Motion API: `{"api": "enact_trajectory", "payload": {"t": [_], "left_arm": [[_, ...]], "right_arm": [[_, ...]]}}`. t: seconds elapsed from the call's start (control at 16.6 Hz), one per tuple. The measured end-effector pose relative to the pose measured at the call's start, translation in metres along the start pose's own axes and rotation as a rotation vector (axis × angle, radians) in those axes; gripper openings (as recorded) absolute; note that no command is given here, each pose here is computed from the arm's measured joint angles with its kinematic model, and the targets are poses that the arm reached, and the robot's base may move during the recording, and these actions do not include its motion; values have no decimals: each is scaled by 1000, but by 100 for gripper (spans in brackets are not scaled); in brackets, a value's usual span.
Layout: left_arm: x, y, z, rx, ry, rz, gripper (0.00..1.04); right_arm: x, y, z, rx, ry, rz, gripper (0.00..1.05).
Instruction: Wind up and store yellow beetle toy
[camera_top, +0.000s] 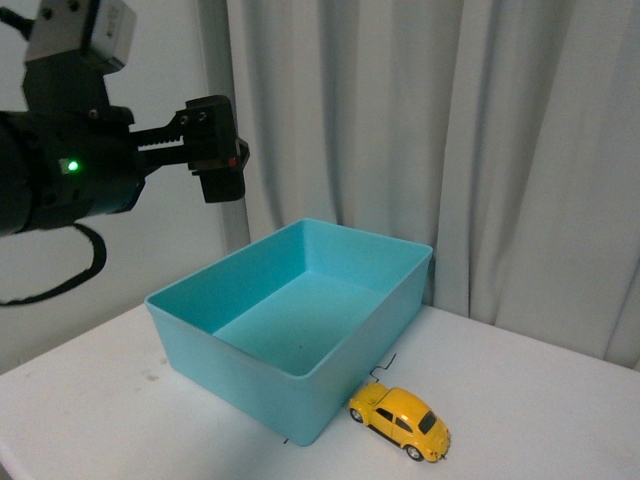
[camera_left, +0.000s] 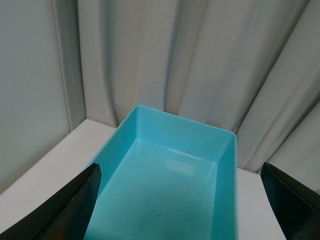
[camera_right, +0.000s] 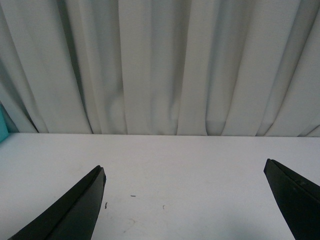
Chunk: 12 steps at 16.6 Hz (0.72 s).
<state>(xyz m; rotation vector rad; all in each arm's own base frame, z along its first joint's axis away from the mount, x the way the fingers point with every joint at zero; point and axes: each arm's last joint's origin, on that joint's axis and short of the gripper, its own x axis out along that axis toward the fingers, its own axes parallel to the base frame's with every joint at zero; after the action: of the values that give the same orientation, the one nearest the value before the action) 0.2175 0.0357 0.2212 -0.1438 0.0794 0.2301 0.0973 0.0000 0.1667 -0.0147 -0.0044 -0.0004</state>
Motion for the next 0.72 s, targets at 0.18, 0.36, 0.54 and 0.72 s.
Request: {"api": "enact_trajectory", "payload": {"t": [0.18, 0.36, 0.54, 0.72], "left_arm": [[68, -8, 7, 231, 191, -214, 98], [107, -64, 39, 536, 261, -552, 98], [134, -131, 55, 918, 395, -833, 98], [143, -158, 38, 1182, 548, -962, 98]], "right_arm": [[0, 0, 0, 0, 0, 0, 98], [0, 0, 0, 0, 1, 0, 98], [0, 0, 0, 0, 1, 0, 98], [0, 0, 0, 0, 1, 0, 98]]}}
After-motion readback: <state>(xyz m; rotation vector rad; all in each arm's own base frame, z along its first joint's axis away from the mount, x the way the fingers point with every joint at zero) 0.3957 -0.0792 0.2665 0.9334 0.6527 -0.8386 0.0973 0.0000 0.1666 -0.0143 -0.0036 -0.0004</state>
